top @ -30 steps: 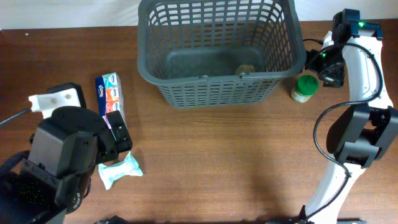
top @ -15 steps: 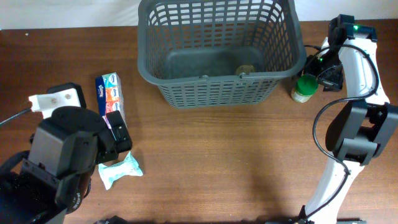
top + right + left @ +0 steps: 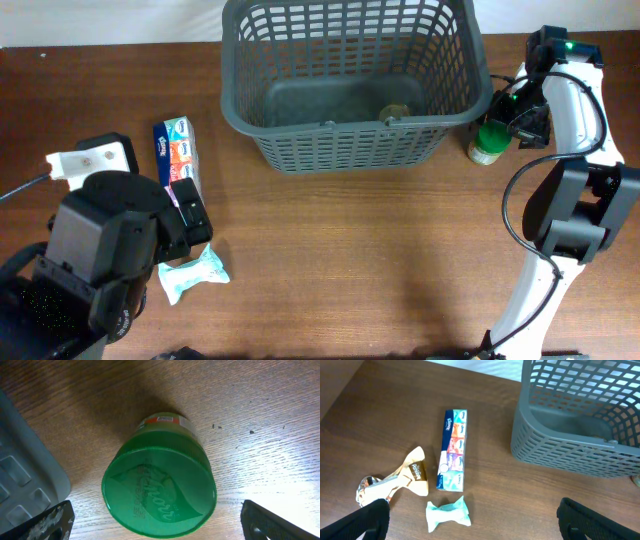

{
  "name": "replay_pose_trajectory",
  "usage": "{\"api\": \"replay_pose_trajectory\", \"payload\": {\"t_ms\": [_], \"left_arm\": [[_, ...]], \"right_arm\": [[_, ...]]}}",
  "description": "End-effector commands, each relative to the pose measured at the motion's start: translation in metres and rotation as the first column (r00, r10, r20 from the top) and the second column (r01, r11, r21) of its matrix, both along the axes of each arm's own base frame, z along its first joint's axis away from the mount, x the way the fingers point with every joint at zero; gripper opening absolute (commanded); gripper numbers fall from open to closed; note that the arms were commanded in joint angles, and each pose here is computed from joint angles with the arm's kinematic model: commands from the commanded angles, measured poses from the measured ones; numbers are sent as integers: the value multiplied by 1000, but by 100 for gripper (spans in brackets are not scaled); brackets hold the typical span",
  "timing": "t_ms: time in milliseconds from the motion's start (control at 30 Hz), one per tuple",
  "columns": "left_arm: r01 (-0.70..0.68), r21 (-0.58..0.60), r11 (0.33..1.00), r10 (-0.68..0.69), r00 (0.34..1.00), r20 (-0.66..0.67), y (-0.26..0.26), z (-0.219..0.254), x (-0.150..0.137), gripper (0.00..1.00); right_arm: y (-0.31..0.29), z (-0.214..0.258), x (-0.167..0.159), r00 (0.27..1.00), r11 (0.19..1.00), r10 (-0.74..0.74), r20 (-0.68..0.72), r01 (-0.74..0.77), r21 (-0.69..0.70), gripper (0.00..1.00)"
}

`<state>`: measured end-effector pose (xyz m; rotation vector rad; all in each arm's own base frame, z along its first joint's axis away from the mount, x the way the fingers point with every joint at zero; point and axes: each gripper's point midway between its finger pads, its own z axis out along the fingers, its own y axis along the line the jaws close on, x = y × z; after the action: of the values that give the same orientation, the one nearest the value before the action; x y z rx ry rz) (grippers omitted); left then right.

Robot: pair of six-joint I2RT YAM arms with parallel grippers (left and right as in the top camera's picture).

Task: Pack container
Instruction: 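Lower the right gripper around the green jar and close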

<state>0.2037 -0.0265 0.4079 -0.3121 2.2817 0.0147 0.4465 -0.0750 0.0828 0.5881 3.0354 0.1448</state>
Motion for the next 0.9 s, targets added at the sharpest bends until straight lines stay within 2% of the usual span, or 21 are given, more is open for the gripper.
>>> {"api": "replay_pose_trajectory", "payload": {"t_ms": [0,567,867], "left_arm": [[7,11,1000,-7,1000,-5,1,-1,0,100],[7,11,1000,-7,1000,-5,0,-1,0,100],[7,11,1000,-7,1000,-5,0,-1,0,99]], "right_arm": [[1,-12,-2,1000,1000,9,-29,-9,-11,99],[4,-52,-8,993,1000,19,-120,-19,-4,99],[2,-54,-10,988,995,43,-149,-56,-85,99]]}}
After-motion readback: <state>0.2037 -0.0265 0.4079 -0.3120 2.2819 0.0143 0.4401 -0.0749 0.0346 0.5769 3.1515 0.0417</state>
